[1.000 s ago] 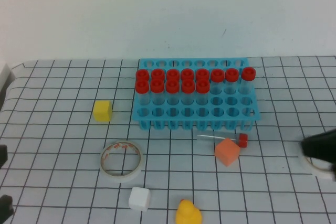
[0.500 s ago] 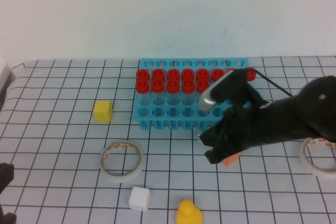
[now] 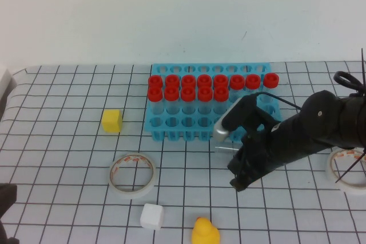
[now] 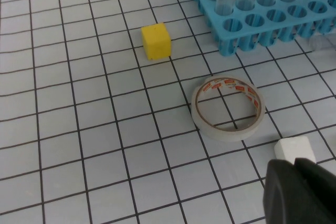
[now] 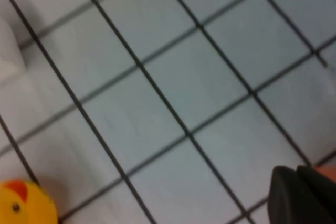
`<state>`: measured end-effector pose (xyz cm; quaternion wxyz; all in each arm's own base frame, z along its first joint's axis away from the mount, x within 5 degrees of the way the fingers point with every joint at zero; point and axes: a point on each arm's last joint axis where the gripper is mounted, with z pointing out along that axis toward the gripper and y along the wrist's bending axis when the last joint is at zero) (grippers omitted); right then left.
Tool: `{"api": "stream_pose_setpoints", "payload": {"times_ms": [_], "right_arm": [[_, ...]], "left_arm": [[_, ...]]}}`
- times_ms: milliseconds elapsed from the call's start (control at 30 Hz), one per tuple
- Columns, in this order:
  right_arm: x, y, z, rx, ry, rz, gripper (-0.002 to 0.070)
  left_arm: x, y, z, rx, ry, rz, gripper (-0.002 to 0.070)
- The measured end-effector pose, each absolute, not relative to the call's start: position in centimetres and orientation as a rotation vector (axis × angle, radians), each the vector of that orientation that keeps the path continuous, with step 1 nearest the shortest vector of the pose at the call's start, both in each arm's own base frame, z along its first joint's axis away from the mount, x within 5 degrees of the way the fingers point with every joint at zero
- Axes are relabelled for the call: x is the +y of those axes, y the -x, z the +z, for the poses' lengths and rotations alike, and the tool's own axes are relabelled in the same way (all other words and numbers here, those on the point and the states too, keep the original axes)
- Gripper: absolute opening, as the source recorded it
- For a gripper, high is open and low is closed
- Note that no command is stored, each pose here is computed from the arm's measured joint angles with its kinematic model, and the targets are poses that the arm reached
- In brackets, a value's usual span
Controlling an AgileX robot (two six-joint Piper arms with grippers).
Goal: Place the test tubes
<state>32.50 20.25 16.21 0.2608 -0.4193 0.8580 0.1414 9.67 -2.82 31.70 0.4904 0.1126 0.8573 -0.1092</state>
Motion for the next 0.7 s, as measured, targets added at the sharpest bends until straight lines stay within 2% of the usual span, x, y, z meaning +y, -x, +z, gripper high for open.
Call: {"api": "stream_pose_setpoints", "payload": {"times_ms": [300,500,700], "right_arm": [[19.5,-31.1,15.5,2.466,1.245,0.477,-0.0001],[19.6,-32.7,18.0,2.307,1.126,0.357,-0.0001],[20.2,-34.6,17.7,2.286,1.105,0.345,-0.0001]], "left_arm": [[-2.8,-9.6,31.7,2.087,-0.276,-0.267,-0.0001],[-2.9,-9.6,31.6,2.095,-0.286,-0.266,-0.0001],[-2.9,-9.6,31.6,2.096,-0.289,-0.266,-0.0001]]}}
